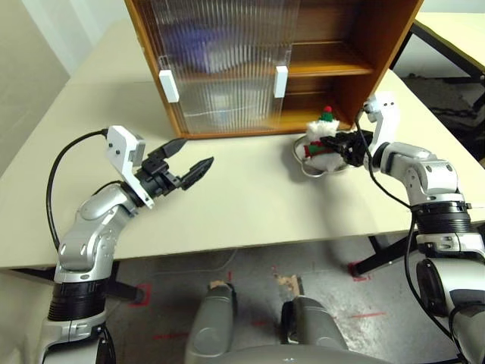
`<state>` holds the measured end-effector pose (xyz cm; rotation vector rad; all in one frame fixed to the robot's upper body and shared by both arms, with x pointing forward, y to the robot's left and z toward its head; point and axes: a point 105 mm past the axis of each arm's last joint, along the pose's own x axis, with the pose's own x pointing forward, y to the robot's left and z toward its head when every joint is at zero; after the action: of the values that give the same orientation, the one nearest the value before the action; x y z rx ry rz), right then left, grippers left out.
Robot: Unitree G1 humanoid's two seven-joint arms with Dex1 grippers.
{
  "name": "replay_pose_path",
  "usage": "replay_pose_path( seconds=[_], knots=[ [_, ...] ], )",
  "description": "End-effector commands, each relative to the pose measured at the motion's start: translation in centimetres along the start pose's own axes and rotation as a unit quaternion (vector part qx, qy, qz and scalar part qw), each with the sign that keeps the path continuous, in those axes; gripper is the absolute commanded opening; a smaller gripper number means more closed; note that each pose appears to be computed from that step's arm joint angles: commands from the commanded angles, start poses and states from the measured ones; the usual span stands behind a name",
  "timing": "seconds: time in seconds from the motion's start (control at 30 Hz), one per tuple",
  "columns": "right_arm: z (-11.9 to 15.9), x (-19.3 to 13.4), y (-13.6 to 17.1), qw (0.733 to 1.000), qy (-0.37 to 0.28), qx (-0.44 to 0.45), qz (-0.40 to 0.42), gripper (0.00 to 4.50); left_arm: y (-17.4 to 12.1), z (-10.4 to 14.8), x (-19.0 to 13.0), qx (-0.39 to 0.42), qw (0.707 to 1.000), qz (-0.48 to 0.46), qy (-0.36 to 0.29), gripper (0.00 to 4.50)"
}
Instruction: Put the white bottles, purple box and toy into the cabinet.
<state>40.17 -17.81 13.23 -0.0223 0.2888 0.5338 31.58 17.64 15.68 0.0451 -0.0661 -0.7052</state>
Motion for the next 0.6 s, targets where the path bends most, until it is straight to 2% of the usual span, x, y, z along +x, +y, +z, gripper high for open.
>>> replay_pose_path(
  seconds=[0.03,0.1,0.23,0.37,0.43,0.6],
  knots=[
    [0.6,0.0,-0.1,1.000,-0.012,-0.003,0.007,0.57,-0.1,-0.1,-0.2,-0.002,1.000,-0.001,0.003,4.50],
    [1.0,-0.3,-0.1,1.000,-0.016,-0.003,0.013,0.01,-0.1,-0.1,-0.1,-0.002,1.000,-0.001,0.003,4.50],
    [3.1,-1.2,-0.1,0.999,-0.037,-0.005,0.029,0.01,0.0,-0.1,-0.2,-0.001,1.000,-0.002,0.003,4.50],
    [7.6,-2.4,-0.5,0.996,-0.085,-0.013,0.038,0.01,0.0,-0.1,-0.1,0.000,1.000,-0.004,0.004,4.50],
    [8.8,-2.6,-0.7,0.994,-0.100,-0.019,0.035,0.01,0.0,-0.1,-0.1,0.000,1.000,-0.004,0.003,4.50],
    [13.5,-2.7,-2.2,0.983,-0.177,-0.050,-0.002,0.01,0.1,0.0,-0.1,0.002,1.000,-0.004,0.002,4.50]
  ],
)
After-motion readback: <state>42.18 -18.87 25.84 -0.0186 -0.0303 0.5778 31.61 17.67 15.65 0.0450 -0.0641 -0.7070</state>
